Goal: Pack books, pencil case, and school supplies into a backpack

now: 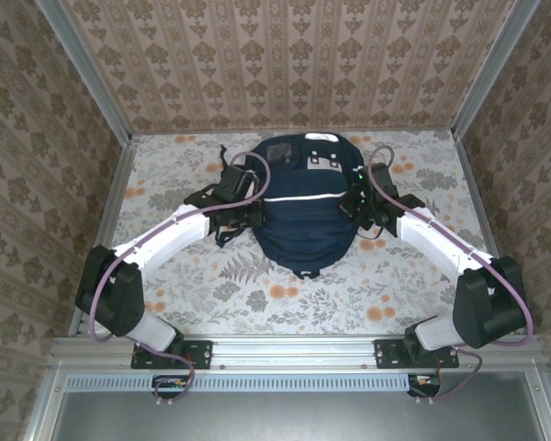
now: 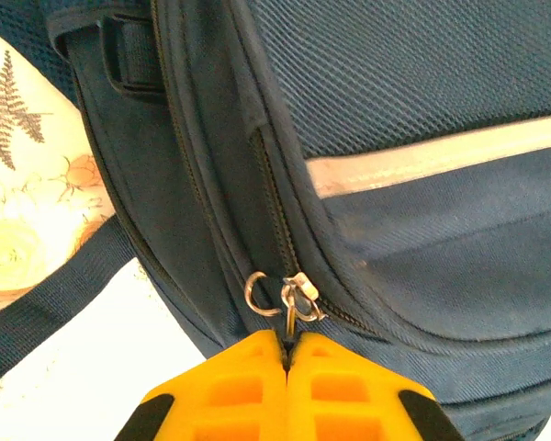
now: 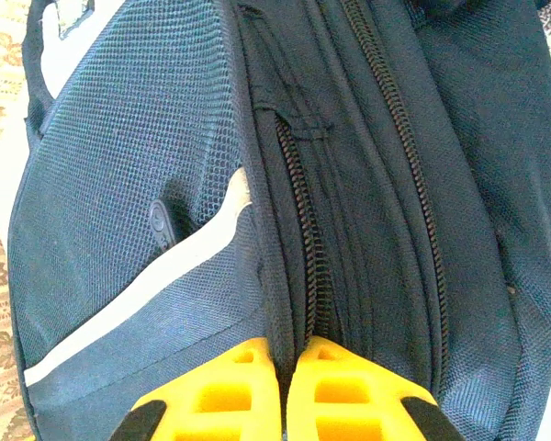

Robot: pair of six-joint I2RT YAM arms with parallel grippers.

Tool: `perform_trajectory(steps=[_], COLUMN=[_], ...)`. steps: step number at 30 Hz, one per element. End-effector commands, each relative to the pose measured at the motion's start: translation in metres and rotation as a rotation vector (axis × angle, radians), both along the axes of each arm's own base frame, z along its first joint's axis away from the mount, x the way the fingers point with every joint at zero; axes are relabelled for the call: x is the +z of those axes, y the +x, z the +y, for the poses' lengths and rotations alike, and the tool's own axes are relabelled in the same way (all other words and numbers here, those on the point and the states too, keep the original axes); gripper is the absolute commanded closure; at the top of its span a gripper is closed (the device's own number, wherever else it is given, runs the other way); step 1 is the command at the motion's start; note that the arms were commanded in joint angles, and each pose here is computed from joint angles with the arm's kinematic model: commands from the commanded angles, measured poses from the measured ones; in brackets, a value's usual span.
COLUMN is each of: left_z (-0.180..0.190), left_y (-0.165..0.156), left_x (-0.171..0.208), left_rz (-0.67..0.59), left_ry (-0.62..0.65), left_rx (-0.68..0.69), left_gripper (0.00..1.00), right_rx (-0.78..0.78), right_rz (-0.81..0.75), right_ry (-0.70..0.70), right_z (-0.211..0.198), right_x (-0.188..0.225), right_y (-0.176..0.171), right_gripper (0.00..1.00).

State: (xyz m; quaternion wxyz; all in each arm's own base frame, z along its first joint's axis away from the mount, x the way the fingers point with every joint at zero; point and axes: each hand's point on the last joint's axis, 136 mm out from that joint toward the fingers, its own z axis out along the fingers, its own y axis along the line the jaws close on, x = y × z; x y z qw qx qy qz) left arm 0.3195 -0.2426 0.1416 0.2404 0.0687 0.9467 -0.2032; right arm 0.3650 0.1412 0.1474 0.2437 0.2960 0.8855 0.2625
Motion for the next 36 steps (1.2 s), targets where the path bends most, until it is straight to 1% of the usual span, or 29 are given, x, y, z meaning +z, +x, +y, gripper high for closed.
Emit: perform_trajectory(steps=[1,3,6,8,9,10,11,12,13,15,16,19,22,26,29,31,36], left_z=[0.018,0.012,0.006,0.008,0.011,0.016,0.022,0.029,0.045,0.074,0.092,0.148,0.199,0.253,0.280,0.292,0.316], left_y=[0.022,0.034,0.050,0.054,0.054,0.053,0.051,0.048,0.048,0.042,0.037,0.023,0.009,-0.001,-0.002,-0.001,-0.002], left_x=[-0.007,-0.005,0.002,0.007,0.009,0.012,0.014,0.015,0.015,0.015,0.013,0.008,0.002,-0.002,-0.007,-0.015,-0.039], left_rz=[0.003,-0.010,-0.022,-0.026,-0.028,-0.030,-0.034,-0.031,-0.030,-0.022,-0.018,-0.002,0.033,0.066,0.082,0.105,0.192], left_ry=[0.003,-0.016,-0.053,-0.057,-0.055,-0.049,-0.042,-0.031,-0.016,0.033,0.067,0.188,0.252,0.333,0.378,0.401,0.466], left_rx=[0.017,0.010,0.007,0.013,0.019,0.029,0.043,0.060,0.099,0.174,0.219,0.368,0.494,0.602,0.631,0.623,0.589], left_gripper=[1.00,1.00,1.00,0.89,0.79,0.69,0.61,0.53,0.48,0.39,0.35,0.21,0.13,0.07,0.04,0.03,0.01], right_rx=[0.042,0.056,0.030,0.026,0.033,0.046,0.060,0.081,0.103,0.150,0.167,0.194,0.215,0.220,0.216,0.227,0.277], right_rz=[-0.047,-0.041,-0.033,-0.033,-0.040,-0.050,-0.055,-0.063,-0.069,-0.085,-0.110,-0.132,-0.138,-0.146,-0.146,-0.150,-0.170], right_ry=[-0.067,-0.083,-0.111,-0.109,-0.107,-0.106,-0.103,-0.101,-0.099,-0.107,-0.116,-0.158,-0.181,-0.173,-0.159,-0.145,-0.125], right_z=[-0.007,-0.007,-0.019,-0.024,-0.024,-0.023,-0.022,-0.020,-0.018,-0.016,-0.016,-0.021,-0.024,-0.024,-0.023,-0.021,-0.012], right_x=[0.010,0.008,0.004,0.005,0.007,0.010,0.013,0.017,0.020,0.026,0.034,0.039,0.042,0.045,0.045,0.048,0.061], right_y=[0.011,0.015,0.019,0.018,0.016,0.014,0.012,0.010,0.007,0.001,-0.002,-0.011,-0.018,-0.025,-0.027,-0.027,-0.027], right_gripper=[1.00,1.00,1.00,1.00,0.99,0.95,0.88,0.76,0.63,0.42,0.34,0.21,0.15,0.12,0.10,0.08,0.06])
